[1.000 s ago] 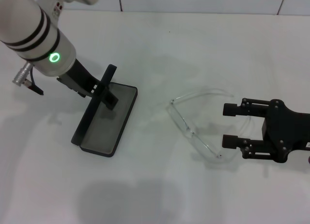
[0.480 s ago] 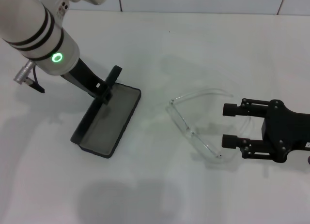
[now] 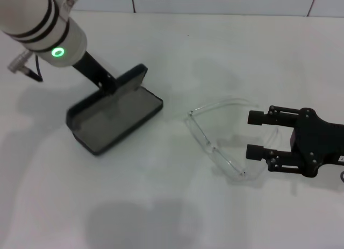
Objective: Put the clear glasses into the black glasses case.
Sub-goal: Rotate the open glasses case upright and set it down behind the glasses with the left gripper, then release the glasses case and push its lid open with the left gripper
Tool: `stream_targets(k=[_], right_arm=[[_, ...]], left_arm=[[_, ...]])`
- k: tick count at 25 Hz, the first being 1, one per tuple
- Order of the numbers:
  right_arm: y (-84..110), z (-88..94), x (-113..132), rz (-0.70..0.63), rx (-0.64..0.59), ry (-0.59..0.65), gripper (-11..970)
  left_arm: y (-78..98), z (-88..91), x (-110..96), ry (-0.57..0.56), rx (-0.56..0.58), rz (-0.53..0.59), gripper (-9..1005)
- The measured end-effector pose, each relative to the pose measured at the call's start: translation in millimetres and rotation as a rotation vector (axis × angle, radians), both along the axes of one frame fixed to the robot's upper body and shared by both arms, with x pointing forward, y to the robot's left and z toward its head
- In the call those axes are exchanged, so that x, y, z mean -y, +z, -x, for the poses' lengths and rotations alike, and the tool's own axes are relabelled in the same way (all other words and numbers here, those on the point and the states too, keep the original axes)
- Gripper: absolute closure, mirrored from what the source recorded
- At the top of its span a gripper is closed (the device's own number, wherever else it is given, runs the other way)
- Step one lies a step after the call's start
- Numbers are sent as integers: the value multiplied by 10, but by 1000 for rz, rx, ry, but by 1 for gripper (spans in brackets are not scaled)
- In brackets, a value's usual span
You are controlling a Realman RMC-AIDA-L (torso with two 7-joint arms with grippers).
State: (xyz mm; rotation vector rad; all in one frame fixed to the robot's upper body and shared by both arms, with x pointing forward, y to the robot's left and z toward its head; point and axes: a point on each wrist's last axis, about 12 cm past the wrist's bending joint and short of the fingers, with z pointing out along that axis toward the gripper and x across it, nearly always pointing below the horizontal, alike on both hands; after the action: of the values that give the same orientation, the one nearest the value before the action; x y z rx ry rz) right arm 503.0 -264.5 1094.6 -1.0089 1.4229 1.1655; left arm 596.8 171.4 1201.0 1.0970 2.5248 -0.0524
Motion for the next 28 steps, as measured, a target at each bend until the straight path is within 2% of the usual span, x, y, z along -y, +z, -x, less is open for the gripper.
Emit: stream_targets(k=[3, 7, 12, 17, 21, 25, 28], right_arm=[[-24, 17, 0, -19, 8, -11, 273], [-39, 30, 1, -26, 3, -13, 273], [-49, 45, 11, -28, 0, -17, 273], [-73, 75, 27, -31, -11, -24, 273], [-79, 72, 32, -31, -16, -27, 273], [-68, 47, 23, -28, -11, -28, 273], [-65, 18, -1, -25, -8, -32, 273]], left_arm=[[54, 0, 52, -141, 93, -57, 810], [93, 3, 159, -308, 181, -96, 882], [137, 16, 296, -420, 248, -62, 928], [364, 125, 272, -392, 322, 32, 899], [435, 239, 148, -357, 364, 75, 852], [340, 272, 15, -296, 332, 50, 805], [221, 255, -83, -241, 290, 13, 712]])
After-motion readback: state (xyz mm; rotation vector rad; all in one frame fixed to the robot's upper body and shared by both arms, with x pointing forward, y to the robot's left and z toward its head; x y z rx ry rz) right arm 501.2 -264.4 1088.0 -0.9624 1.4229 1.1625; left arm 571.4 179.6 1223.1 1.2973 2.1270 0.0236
